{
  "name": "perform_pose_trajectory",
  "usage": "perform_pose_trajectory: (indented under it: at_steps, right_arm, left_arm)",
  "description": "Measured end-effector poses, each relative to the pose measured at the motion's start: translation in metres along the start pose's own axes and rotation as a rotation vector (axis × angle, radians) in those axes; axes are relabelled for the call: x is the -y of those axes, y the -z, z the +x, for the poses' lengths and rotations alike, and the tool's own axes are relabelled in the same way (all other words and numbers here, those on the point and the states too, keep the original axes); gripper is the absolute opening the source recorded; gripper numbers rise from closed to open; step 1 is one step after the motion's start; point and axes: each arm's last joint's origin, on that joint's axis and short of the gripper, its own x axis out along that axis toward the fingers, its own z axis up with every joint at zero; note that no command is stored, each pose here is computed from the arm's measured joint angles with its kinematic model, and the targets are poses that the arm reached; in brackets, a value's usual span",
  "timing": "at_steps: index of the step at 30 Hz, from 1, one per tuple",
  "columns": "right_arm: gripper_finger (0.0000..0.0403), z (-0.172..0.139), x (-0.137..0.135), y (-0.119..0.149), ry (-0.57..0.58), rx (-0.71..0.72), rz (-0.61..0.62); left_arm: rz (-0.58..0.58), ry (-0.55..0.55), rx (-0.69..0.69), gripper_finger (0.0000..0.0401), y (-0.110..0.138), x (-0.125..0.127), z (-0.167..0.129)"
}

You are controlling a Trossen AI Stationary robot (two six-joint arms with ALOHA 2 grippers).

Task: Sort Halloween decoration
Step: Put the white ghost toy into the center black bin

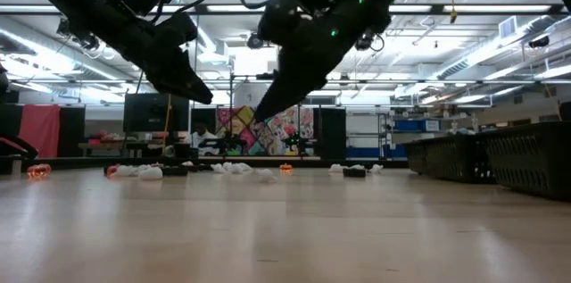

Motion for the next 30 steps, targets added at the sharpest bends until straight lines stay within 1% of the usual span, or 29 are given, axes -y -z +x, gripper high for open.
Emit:
perform_pose_trajectory:
  at_steps: [5,9,13,17,20,24,26,30]
  right_arm:
    - [0.0199,0.019,-0.012,0.009,0.065,0.145,-0.029]
    - [0.0202,0.02,-0.013,0.018,0.076,0.238,0.01]
    - [0.0202,0.02,-0.013,0.031,0.096,0.331,0.02]
    - [0.021,0.018,-0.012,0.046,0.131,0.394,0.03]
    - [0.0231,0.016,-0.009,0.051,0.14,0.43,0.035]
    - [0.027,0.018,-0.007,0.06,0.19,0.391,0.032]
    - [0.0289,0.023,-0.006,0.059,0.216,0.413,0.032]
    - [0.0312,0.044,-0.005,0.066,0.217,0.416,0.003]
  left_arm:
    - [0.0,0.0,-0.009,0.0157,0.001,0.0,0.0]
    - [-0.004,0.0,-0.011,0.0157,0.001,0.0,0.0]
    - [-0.006,0.0,-0.004,0.0157,0.0,0.0,0.0]
    - [0.017,0.001,0.036,0.0157,-0.004,0.0,0.0]
    - [0.039,0.002,0.077,0.0157,-0.007,0.0,0.0]
    - [0.079,0.001,0.107,0.0157,-0.01,0.0,-0.001]
    - [0.1,-0.001,0.112,0.0157,-0.011,0.0,-0.001]
    - [0.11,-0.001,0.114,0.0157,-0.011,0.0,-0.001]
